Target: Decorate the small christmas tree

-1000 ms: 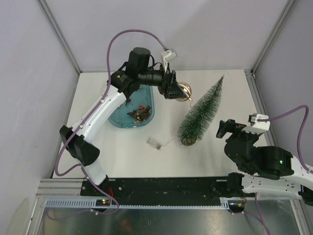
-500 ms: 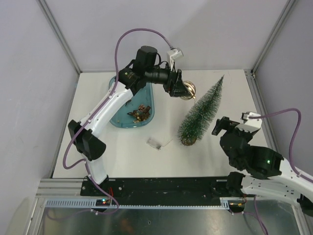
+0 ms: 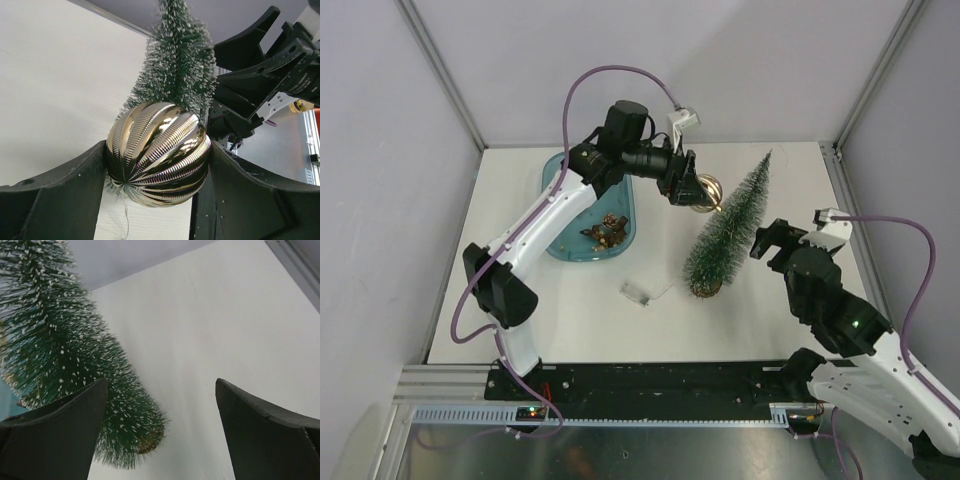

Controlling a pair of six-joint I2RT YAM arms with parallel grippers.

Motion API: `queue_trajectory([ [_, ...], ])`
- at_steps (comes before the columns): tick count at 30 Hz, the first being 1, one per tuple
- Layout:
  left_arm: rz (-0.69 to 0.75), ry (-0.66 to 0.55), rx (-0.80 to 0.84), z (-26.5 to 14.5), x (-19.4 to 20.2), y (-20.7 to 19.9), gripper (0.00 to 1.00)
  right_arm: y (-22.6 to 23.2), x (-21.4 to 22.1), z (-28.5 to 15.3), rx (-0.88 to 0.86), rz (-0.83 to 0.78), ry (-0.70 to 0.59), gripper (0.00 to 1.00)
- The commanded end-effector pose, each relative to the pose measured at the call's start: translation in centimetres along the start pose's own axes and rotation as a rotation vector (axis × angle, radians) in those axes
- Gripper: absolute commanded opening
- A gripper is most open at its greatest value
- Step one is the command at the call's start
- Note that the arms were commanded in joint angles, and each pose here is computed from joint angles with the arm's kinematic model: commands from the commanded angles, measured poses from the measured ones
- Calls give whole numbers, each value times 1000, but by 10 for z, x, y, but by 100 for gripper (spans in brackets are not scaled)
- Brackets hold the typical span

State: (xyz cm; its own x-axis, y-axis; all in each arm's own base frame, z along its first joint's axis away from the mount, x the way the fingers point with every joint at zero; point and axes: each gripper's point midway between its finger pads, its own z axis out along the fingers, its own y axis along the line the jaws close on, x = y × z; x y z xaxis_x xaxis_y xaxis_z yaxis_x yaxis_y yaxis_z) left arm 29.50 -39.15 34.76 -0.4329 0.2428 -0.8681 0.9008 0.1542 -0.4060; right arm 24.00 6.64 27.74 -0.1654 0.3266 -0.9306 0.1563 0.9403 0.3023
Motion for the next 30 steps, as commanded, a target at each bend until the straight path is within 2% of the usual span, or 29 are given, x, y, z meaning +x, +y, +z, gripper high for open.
queue_trajectory([
  [1, 36, 9, 21, 2, 6, -6, 49, 23, -5, 5, -95, 15, -11, 93],
  [8, 47, 19, -21, 0, 13, 1, 49, 23, 2, 12, -88, 0, -1, 93],
  [18, 53, 31, -74, -5, 23, 10, 47, -1, 10, 7, -35, 9, 15, 91],
  [30, 69, 6, -120, -10, 11, 16, 45, 12, 24, 13, -92, 27, 33, 88],
])
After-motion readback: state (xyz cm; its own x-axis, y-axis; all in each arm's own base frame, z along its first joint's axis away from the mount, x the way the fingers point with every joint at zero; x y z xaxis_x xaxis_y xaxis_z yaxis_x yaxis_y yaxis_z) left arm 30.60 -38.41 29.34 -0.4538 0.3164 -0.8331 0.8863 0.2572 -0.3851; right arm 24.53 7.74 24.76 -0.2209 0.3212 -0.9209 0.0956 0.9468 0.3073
